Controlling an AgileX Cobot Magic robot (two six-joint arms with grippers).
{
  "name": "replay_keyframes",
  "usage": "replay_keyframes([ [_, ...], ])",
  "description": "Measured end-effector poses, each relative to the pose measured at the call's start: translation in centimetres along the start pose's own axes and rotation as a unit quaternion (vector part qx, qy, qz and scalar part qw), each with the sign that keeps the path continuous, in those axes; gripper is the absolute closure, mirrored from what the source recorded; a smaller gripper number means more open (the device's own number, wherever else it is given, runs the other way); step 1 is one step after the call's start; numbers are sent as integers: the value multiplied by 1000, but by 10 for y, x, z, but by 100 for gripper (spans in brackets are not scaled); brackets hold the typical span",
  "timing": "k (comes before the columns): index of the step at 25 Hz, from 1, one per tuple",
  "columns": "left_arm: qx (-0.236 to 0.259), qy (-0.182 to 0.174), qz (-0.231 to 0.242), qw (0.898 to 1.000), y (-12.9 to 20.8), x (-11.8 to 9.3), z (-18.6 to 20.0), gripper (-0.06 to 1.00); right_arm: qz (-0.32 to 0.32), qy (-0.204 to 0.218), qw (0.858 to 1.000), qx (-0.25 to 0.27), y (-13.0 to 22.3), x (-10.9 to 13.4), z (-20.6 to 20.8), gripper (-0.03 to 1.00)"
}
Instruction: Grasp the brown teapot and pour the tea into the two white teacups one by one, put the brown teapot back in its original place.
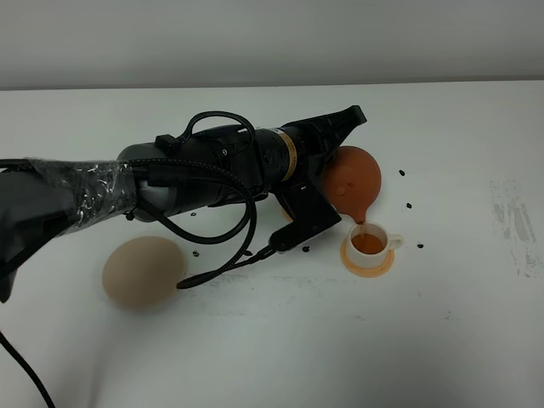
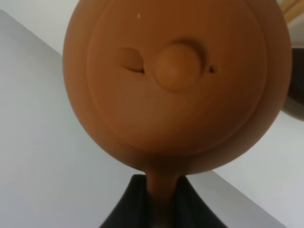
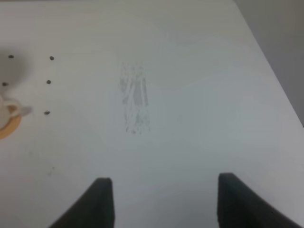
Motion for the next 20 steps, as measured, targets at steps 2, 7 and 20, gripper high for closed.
replay_keyframes([
  [2,0,0,-3,1000,0,0,0,86,0,0,1000,0,0,0,0,50],
  [7,0,-1,-11,1000,0,0,0,86,0,0,1000,0,0,0,0,50],
  [20,-5,-1,-11,1000,-3,-2,-4,86,0,0,1000,0,0,0,0,50],
])
Point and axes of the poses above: a point on each arm's last joint axis where the gripper is mounted, z pointing back along that axis away from the gripper, x along the wrist's bending axis when the last joint is at zero, y = z × x, the point moved 4 cm from there along -z, pointing out along that axis toward the gripper, and after that the axes turned 6 degrees about z, right-handed, at the moved point
